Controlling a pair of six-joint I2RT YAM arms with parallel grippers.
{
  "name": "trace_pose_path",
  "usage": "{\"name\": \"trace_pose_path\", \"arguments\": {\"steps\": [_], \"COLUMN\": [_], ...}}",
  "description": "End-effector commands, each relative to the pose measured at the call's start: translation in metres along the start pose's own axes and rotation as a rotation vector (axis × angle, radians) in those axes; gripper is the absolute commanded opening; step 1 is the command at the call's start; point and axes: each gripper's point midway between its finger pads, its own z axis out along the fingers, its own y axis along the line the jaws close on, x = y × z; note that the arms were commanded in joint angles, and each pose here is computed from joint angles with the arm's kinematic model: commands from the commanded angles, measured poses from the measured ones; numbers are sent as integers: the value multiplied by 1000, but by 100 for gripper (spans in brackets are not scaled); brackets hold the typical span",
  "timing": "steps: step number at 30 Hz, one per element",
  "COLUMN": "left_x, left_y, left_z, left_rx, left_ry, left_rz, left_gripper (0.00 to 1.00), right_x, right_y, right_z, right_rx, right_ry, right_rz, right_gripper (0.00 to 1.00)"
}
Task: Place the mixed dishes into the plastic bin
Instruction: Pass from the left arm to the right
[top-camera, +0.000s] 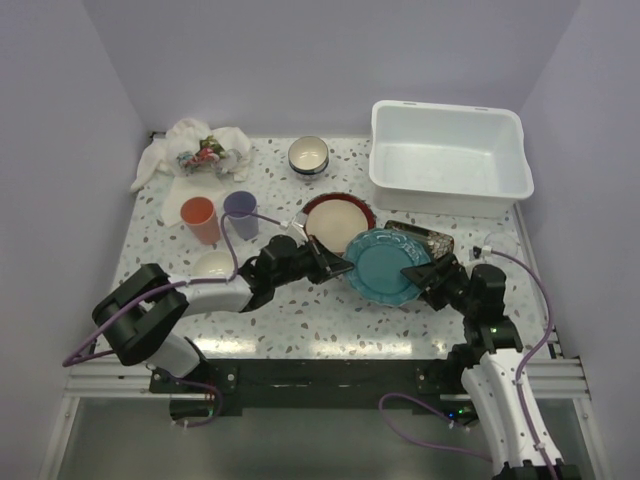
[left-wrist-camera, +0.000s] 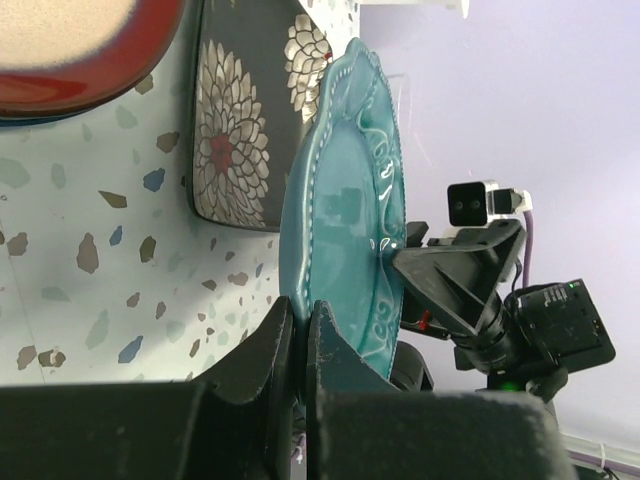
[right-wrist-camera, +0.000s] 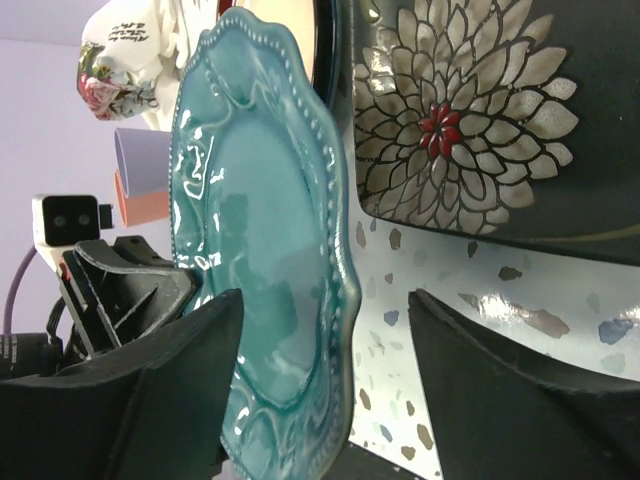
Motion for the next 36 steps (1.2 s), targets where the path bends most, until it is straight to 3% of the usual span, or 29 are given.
{"name": "trace_pose_path", "arguments": {"steps": [1,6,9,12,16,22,25,26,28,29,31,32,36], "left_x": [-13,-11,-15,-18,-26,-49,-71,-76,-98,-101,-122,-124,-147], "left_y": [-88,-83,-79,-73,-69,-61,-63,-46,-66,-50,-66,-51,-57], "left_z": [-21,-21,-22,-22,-29,-49,-66,-70,-93,-101,-130,-142,-205], "left_rx": [314,299,290,281,274,227,158,66,29,-70,-124,-220,-353], "left_ry": [-39,-37,-50,-52,-73,-141,-213,-218,-329,-331,-451,-441,-602], "left_rz": [35,55,68,79,99,177,273,333,426,505,590,662,825], "left_gripper": [0,0,1,13,32,70,81,84,92,95,99,99,100], "right_x": [-1,-2,-4,-8,-15,-33,-46,-50,-65,-70,-85,-91,-116], "right_y": [14,17,26,37,53,93,116,120,144,149,164,169,189], "right_z": [2,-1,-6,-12,-19,-30,-33,-30,-36,-36,-33,-33,-23], "right_rx": [-73,-72,-81,-90,-109,-159,-176,-169,-193,-190,-182,-185,-175], "right_ry": [8,8,11,5,-4,-32,-43,-37,-74,-80,-109,-122,-167], "right_rz": [-20,-42,-76,-118,-168,-239,-289,-294,-344,-353,-379,-387,-410], "right_gripper": [58,24,8,0,0,0,0,0,0,0,0,0,0]}}
